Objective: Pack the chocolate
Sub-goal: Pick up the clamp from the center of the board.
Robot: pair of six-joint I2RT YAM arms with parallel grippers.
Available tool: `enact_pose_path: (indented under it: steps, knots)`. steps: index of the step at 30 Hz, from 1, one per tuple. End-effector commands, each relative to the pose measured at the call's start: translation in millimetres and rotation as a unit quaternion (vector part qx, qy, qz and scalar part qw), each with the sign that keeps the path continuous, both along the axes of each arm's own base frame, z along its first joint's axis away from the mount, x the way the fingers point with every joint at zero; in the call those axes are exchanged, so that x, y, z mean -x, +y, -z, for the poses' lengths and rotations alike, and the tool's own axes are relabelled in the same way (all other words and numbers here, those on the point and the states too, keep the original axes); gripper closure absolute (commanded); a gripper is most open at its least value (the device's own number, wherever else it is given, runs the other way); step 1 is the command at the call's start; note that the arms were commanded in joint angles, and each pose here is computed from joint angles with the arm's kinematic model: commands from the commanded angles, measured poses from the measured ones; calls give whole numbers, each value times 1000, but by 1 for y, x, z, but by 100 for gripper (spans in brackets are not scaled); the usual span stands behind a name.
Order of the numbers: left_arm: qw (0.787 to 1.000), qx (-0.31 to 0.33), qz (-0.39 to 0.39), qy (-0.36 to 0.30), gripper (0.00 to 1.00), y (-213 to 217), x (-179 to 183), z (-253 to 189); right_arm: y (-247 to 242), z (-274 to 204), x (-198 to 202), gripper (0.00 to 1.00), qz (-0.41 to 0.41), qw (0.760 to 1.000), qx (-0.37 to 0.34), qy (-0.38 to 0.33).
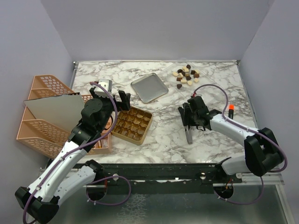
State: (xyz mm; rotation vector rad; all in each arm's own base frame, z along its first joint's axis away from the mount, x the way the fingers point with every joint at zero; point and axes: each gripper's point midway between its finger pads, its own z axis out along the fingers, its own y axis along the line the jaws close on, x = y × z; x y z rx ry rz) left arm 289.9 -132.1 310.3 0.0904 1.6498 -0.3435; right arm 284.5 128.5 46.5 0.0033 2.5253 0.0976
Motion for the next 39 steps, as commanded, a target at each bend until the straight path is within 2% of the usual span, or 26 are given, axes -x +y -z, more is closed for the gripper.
enact_pose_path:
  steps: [1,9,12,14,19,24,27,39]
  knots:
    - [1000,-2,-5,-2,1,3,0,2,-8,-9,-2,44,14,999,28,-4]
    - [1000,-1,-2,0,1,1,0,3,-29,-1,-2,62,64,995,75,4]
    - [1000,0,-1,-1,1,2,1,3,-30,-3,-2,64,66,995,78,5]
    - [1000,1,-2,-2,1,2,1,2,-24,-6,-1,61,58,996,65,9]
    - [1000,2,1,-3,1,1,2,1,-13,-10,7,39,37,999,32,17]
    - [1000,2,1,-3,1,1,2,1,-11,0,16,29,21,999,28,19]
    - [1000,1,2,-1,1,1,1,2,-5,7,20,28,7,1000,16,24]
    - [1000,0,0,0,1,1,1,3,-8,34,16,36,10,997,55,43]
